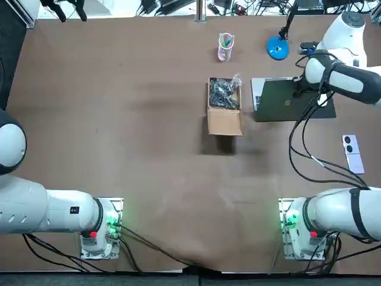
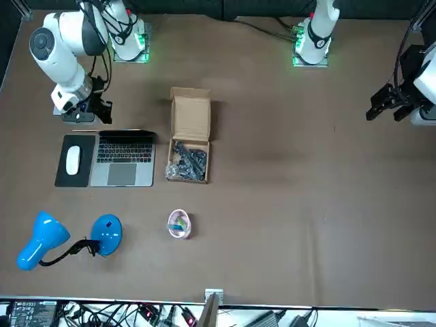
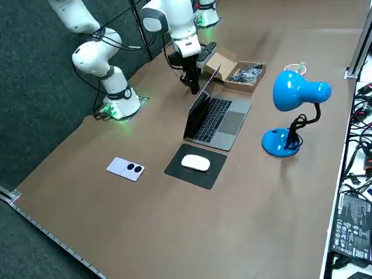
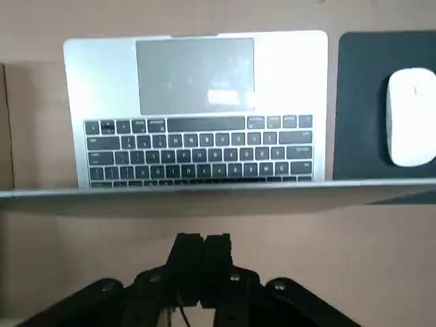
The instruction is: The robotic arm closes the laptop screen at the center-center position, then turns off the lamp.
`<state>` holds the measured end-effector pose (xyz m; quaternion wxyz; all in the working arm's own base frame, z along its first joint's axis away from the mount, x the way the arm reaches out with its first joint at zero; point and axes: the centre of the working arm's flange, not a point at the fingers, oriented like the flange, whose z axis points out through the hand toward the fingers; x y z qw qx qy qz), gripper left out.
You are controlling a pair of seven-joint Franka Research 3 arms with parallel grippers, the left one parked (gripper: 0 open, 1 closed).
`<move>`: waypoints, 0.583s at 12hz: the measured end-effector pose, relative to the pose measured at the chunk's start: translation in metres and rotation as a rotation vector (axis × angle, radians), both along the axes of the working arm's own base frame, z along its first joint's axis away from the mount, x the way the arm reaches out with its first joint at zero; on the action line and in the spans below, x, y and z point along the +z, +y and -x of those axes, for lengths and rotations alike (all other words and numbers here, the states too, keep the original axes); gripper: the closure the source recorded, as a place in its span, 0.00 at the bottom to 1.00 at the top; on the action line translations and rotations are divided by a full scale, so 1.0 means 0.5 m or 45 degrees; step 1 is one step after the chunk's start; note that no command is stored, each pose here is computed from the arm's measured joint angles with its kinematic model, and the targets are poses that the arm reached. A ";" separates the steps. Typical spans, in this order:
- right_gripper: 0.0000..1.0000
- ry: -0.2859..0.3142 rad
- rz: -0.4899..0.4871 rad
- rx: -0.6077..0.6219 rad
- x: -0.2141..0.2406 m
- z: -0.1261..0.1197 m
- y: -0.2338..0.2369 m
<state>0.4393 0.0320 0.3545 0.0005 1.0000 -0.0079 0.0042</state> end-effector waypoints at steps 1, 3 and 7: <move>0.98 -0.015 -0.002 -0.001 0.001 -0.004 0.000; 0.98 -0.042 -0.006 -0.003 0.000 -0.013 0.001; 0.98 -0.066 -0.012 -0.011 0.001 -0.064 0.003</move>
